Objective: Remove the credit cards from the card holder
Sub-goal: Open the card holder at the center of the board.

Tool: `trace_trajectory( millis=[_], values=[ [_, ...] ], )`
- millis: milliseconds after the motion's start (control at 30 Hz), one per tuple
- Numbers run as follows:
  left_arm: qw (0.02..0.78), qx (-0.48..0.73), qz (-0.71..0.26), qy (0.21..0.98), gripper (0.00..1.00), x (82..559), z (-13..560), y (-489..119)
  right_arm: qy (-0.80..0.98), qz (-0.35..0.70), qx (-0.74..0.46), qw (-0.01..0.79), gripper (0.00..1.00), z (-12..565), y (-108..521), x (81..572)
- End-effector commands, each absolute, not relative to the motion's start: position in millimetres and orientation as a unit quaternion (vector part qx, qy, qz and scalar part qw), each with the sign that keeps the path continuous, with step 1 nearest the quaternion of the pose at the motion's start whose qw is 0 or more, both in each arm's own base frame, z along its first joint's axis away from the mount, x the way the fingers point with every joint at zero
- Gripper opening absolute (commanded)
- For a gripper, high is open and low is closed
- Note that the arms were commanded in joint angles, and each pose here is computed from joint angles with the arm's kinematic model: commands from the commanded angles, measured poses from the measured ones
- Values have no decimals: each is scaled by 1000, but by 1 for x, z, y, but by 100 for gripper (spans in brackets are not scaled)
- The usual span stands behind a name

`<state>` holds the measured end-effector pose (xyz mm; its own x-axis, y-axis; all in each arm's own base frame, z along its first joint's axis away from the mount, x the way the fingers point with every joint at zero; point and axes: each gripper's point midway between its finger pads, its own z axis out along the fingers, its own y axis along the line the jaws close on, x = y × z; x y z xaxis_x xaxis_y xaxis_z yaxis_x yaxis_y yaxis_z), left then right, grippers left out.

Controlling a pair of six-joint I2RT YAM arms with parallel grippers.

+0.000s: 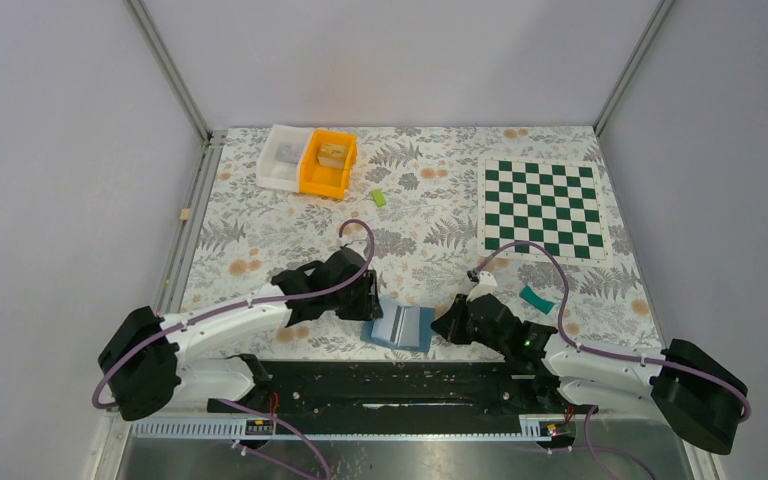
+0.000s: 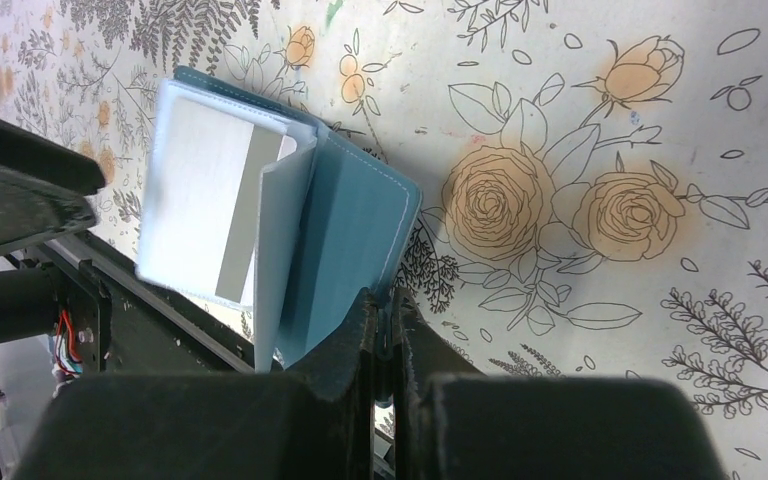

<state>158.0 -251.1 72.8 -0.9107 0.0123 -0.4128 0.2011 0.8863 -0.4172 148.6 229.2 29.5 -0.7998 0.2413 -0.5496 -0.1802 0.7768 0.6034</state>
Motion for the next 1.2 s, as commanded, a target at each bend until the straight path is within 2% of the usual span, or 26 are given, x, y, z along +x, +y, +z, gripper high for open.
trace_trajectory(
  millis=[0,167,367,467,633,733,967,1167],
  values=[
    [240,78,-324,912,39,164,131,-280,877,338,10,340,0,47,235,158],
    [239,108,-388,884,39,157,150,-300,876,336,5,346,0,49,234,160],
    [223,91,-309,920,35,168,104,-289,880,319,-6,352,1,47,232,164],
    [202,94,-303,927,34,166,86,-293,884,309,-14,351,13,52,231,166],
    [178,112,-358,910,34,156,87,-312,878,328,-14,349,34,87,235,164],
    [173,117,-388,898,34,153,93,-321,873,341,-10,349,38,108,235,161],
    [151,116,-401,896,34,150,80,-330,852,408,-11,329,37,148,256,153],
    [179,79,-374,907,33,164,83,-312,829,492,-8,265,26,157,294,140]
  ],
)
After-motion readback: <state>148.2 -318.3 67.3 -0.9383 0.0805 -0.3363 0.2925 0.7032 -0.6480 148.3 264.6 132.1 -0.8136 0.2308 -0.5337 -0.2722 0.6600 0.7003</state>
